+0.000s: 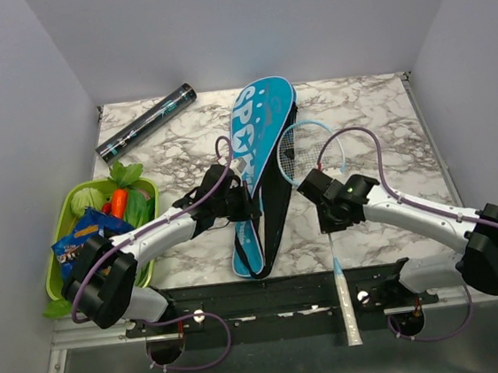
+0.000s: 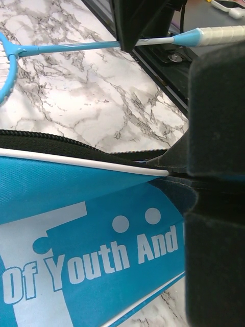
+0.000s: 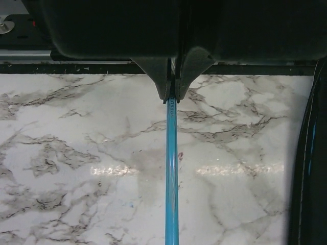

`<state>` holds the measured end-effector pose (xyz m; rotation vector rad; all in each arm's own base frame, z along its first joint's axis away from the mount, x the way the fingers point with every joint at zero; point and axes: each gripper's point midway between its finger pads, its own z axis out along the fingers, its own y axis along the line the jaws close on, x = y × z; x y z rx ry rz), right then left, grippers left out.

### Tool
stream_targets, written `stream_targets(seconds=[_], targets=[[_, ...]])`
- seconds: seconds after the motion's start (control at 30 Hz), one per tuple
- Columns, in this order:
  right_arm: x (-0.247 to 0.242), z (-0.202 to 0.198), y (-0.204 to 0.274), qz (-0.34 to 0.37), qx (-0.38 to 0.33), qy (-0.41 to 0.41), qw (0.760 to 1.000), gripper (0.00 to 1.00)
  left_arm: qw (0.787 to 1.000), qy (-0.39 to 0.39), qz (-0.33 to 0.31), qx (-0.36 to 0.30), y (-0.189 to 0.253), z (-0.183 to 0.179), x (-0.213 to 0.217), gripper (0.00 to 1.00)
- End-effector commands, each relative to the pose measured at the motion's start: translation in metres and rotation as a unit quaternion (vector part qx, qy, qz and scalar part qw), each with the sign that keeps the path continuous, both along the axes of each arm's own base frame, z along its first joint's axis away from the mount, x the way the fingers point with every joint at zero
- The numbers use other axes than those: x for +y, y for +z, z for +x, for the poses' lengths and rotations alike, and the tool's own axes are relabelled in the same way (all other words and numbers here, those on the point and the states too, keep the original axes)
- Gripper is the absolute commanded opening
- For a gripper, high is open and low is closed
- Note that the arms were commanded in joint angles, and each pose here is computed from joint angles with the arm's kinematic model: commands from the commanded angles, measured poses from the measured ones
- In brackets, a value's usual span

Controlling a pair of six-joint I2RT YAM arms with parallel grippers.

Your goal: Pack up the badminton gear

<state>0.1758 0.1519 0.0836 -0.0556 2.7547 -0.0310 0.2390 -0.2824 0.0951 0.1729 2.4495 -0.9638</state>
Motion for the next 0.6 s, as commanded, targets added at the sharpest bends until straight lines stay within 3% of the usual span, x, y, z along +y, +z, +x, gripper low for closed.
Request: stream_targets(seconds=[0.0, 0.23, 0.57], targets=[[0.022, -0.002, 0.013, 0.004, -0.002, 0.019, 1.000, 0.01, 0.999, 0.004, -0.012, -0.037, 0.024, 0.010, -0.003, 0.00], [0.052, 0.005, 0.019, 0.000, -0.008, 0.041, 0.999, 0.01, 0.999, 0.000, -0.009, -0.038, 0.023, 0.009, -0.003, 0.00], [0.101, 0.082, 0.019, -0.039, -0.056, 0.067, 0.995, 0.00, 0.999, -0.012, -0.018, -0.029, 0.021, 0.004, -0.007, 0.00]])
